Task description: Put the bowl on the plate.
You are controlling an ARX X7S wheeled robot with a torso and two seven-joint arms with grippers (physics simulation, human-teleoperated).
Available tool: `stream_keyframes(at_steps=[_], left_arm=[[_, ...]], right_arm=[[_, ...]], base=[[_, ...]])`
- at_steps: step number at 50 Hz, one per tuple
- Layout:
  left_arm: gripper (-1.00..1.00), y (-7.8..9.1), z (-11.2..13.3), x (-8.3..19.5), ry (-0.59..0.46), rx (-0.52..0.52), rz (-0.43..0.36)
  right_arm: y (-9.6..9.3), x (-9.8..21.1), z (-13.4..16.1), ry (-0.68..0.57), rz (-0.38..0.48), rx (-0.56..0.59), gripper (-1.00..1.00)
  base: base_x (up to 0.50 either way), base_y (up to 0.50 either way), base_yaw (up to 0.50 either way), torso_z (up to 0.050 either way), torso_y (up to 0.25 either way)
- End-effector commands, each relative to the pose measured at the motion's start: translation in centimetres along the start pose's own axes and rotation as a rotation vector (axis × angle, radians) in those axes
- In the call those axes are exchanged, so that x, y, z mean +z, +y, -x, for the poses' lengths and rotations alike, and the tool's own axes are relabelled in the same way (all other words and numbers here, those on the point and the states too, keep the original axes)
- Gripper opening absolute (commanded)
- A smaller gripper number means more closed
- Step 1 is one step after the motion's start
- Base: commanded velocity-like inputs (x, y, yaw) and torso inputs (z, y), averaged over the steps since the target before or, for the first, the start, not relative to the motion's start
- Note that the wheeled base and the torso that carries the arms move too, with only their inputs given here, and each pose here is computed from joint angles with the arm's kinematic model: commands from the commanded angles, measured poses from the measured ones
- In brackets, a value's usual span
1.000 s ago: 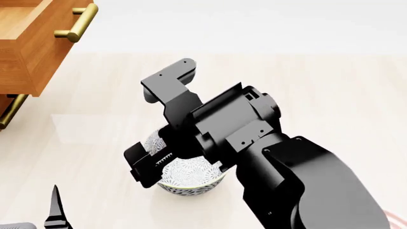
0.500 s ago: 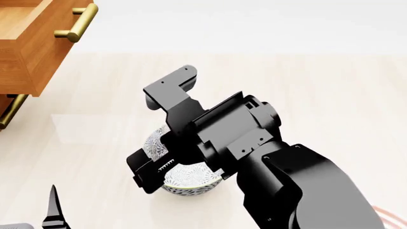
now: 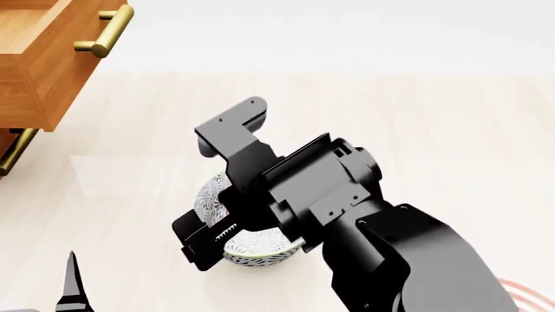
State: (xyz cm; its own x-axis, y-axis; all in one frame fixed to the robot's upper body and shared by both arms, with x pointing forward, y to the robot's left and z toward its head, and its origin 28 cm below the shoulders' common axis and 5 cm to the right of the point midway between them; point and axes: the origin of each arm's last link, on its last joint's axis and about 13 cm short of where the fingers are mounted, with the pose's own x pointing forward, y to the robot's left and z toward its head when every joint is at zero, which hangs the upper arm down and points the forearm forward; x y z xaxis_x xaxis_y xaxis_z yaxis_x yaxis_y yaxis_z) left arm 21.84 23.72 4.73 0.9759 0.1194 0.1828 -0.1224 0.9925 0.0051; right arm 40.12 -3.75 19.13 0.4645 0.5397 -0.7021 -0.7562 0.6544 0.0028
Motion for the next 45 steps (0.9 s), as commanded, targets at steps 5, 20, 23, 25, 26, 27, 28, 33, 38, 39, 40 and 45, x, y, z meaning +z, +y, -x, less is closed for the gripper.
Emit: stream_keyframes(at_steps=[5, 20, 23, 25, 26, 27, 28, 33, 38, 39, 40, 45], left_arm=[[1.0, 0.0, 0.1, 0.0, -0.018, -0.019, 0.002], [1.0, 0.1, 0.4, 0.3, -0.059, -0.021, -0.017], [1.0, 0.1, 0.3, 0.4, -0.065, -0.022, -0.017], [1.0, 0.1, 0.3, 0.4, -0.067, -0.022, -0.016], [1.0, 0.1, 0.3, 0.3, -0.07, -0.021, -0.016], [1.0, 0.1, 0.3, 0.4, -0.071, -0.021, -0.015], [1.0, 0.1, 0.3, 0.2, -0.07, -0.02, -0.015], [1.0, 0.1, 0.4, -0.5, -0.075, -0.018, -0.014], [1.0, 0.2, 0.3, -1.2, -0.074, -0.015, -0.008], [1.0, 0.2, 0.4, -1.6, -0.076, -0.014, -0.006], [1.0, 0.2, 0.4, -1.9, -0.077, -0.015, -0.006], [1.0, 0.2, 0.5, -2.8, -0.076, -0.018, -0.006]], right_arm=[[0.0, -0.5, -0.3, 0.025, 0.002, -0.004, 1.0], [0.1, -0.5, -0.3, 0.032, 0.01, -0.005, 1.0], [0.1, -0.5, -0.3, 0.03, 0.007, -0.007, 1.0], [0.0, -0.5, -0.2, 0.03, 0.006, -0.009, 1.0], [0.0, -0.5, -0.2, 0.031, 0.007, -0.009, 1.0], [0.0, -0.5, -0.3, 0.031, 0.005, -0.009, 1.0], [0.0, -0.6, -0.3, 0.036, 0.009, -0.008, 1.0], [0.0, -0.5, -0.2, 0.036, 0.008, -0.012, 1.0], [0.0, -0.5, -0.2, 0.035, 0.008, -0.011, 1.0], [0.1, -0.6, -0.3, 0.038, 0.009, -0.011, 1.0], [0.0, -0.6, -0.3, 0.039, 0.009, -0.011, 1.0], [0.0, -0.7, -0.3, 0.041, 0.007, -0.015, 1.0]], base=[[0.0, 0.0, 0.0, 0.0, 0.0], [0.0, 0.0, 0.0, 0.0, 0.0], [0.0, 0.0, 0.0, 0.0, 0.0], [0.0, 0.0, 0.0, 0.0, 0.0], [0.0, 0.0, 0.0, 0.0, 0.0], [0.0, 0.0, 0.0, 0.0, 0.0], [0.0, 0.0, 0.0, 0.0, 0.0], [0.0, 0.0, 0.0, 0.0, -0.016], [0.0, 0.0, 0.0, 0.0, -0.106], [0.0, 0.0, 0.0, 0.0, -0.135], [0.0, 0.0, 0.0, 0.0, -0.133], [0.0, 0.0, 0.0, 0.0, -0.132]])
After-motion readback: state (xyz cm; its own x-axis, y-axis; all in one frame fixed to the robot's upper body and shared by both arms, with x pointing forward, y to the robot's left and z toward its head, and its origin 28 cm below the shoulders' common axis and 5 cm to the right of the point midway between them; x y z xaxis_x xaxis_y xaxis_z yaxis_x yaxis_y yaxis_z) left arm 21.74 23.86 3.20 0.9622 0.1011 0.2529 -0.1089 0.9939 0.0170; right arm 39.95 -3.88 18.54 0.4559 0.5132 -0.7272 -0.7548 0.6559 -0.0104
